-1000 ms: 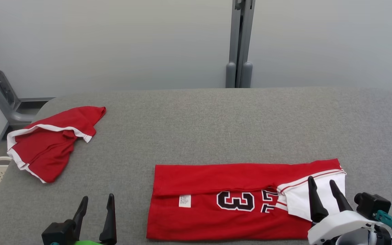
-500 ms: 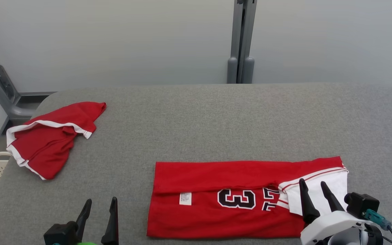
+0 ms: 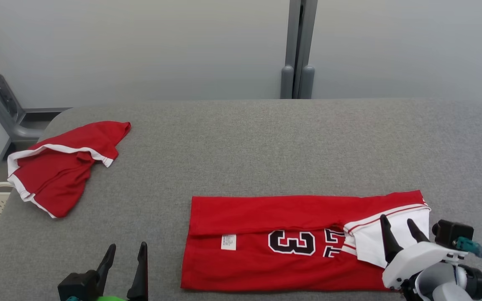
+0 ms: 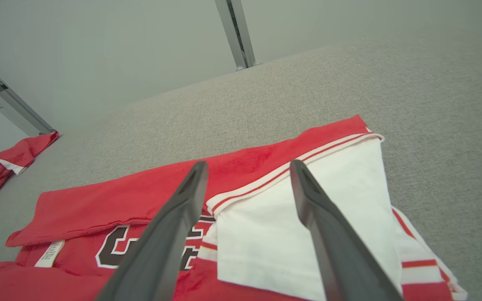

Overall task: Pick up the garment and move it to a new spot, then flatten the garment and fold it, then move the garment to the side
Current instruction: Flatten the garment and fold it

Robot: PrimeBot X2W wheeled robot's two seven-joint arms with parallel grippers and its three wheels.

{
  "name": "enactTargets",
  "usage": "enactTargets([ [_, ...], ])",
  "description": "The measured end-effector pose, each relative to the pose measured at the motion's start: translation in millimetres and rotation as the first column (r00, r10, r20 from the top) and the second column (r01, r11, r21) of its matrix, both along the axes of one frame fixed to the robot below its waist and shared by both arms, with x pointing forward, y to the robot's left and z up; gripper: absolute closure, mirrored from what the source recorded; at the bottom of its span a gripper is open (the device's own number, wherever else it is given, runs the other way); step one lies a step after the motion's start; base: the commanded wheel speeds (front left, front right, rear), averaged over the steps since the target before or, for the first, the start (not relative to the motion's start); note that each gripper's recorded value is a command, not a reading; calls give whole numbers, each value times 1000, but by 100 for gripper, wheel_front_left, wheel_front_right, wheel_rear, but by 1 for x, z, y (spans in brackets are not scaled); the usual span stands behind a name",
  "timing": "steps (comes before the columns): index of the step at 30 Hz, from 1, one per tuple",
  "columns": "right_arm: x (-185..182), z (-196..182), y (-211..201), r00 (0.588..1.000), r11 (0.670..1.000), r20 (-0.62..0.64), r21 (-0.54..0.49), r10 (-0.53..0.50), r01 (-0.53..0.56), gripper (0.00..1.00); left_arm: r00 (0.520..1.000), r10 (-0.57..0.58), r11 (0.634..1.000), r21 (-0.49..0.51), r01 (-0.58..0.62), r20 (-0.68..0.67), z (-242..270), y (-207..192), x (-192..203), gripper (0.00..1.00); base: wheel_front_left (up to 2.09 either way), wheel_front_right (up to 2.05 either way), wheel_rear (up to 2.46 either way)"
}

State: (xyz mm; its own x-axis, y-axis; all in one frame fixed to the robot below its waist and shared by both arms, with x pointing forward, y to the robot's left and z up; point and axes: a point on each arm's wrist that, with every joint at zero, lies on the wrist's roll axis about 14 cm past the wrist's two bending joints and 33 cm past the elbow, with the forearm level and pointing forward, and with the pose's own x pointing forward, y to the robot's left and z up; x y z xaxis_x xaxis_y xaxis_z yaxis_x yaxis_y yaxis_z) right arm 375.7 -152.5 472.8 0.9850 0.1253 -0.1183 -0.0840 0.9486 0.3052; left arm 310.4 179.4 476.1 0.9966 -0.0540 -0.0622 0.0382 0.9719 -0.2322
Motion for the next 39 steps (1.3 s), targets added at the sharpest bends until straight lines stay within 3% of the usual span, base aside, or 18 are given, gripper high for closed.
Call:
enactTargets([
  [7, 11, -8, -21, 989, 998, -145, -68, -24, 14, 0, 1000, -1, 1000, 3, 1, -9, -3, 0, 1, 0, 0, 0, 0],
  [16, 7, -37, -36, 917, 991, -399, -125, -10, -44, 0, 1000, 2, 1000, 12, -2, -23, -8, 6, 2, 0, 0, 0, 0],
  [31, -2, -57, -87, 856, 974, -511, -222, -83, -38, 0, 999, 26, 999, 47, -24, -45, -16, 23, 2, 0, 0, 0, 0],
  [39, 21, -70, -86, 847, 975, -527, -214, -69, -54, 0, 998, -13, 998, 59, 17, -67, -20, 12, 14, 0, 0, 0, 0],
])
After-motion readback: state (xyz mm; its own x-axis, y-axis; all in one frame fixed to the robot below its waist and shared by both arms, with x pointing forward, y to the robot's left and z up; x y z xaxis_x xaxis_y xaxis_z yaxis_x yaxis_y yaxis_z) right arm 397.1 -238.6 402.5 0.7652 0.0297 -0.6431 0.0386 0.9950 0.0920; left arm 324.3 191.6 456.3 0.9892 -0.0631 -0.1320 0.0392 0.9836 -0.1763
